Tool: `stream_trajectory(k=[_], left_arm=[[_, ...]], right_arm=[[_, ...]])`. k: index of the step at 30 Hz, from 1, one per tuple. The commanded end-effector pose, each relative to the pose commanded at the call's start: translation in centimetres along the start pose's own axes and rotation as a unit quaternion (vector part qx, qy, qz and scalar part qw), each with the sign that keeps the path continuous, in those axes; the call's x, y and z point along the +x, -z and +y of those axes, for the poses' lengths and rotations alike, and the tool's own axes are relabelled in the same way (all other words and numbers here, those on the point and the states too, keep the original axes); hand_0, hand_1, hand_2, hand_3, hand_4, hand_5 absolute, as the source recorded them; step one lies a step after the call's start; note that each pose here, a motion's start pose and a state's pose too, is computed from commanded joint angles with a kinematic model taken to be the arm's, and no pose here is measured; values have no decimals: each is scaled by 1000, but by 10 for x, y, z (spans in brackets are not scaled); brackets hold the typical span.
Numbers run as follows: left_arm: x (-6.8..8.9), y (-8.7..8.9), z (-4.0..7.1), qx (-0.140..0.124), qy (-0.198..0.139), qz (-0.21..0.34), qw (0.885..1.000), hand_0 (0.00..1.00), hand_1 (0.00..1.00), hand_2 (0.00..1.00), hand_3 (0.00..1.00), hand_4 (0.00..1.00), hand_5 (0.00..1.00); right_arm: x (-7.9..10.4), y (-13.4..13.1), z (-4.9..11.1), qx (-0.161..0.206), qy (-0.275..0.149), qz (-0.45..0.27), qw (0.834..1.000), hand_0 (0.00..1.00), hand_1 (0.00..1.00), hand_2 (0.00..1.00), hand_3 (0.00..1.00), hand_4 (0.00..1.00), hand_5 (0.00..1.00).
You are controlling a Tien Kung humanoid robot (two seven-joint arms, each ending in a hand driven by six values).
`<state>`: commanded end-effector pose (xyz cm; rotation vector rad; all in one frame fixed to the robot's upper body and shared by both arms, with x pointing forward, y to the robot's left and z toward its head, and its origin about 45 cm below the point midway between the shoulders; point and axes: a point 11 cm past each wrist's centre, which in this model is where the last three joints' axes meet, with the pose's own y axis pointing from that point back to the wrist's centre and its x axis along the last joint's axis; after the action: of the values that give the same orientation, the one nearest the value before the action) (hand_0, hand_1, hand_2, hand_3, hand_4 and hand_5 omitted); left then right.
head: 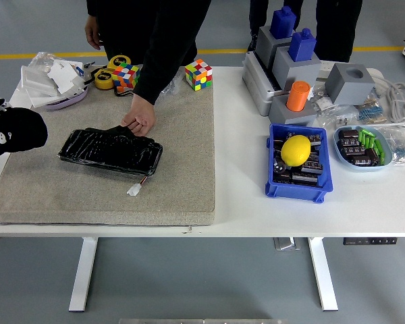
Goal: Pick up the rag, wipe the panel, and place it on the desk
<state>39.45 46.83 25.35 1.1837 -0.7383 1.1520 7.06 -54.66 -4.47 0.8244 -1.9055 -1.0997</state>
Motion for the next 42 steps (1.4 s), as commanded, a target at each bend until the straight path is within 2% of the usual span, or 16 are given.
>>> stream_trajectory(k=[6,12,23,36,42], left_arm=[[-9,-8,-6,-6,7,8,1000,375,462,556,573,513,2],[-11,-10,-8,-6,8,11,1000,373,462,557,573,513,2],[-17,-38,-18,-31,23,6,999,373,461,558,573,514,2],[-36,-62,-28,-51,47,7,998,368,462,560,573,512,2],[-47,-79,-32,-64,63,7,996,368,462,561,573,510,2]], right_arm=[[0,0,0,0,0,3,1000,724,688,681,587,998,506],[1,1,0,0,-1,5,1000,724,688,681,587,998,507],[0,3,0,2,0,8,1000,724,688,680,586,998,507],[0,5,0,5,0,8,1000,725,688,681,587,998,505],[-1,4,0,4,1,8,1000,725,688,681,587,998,507]])
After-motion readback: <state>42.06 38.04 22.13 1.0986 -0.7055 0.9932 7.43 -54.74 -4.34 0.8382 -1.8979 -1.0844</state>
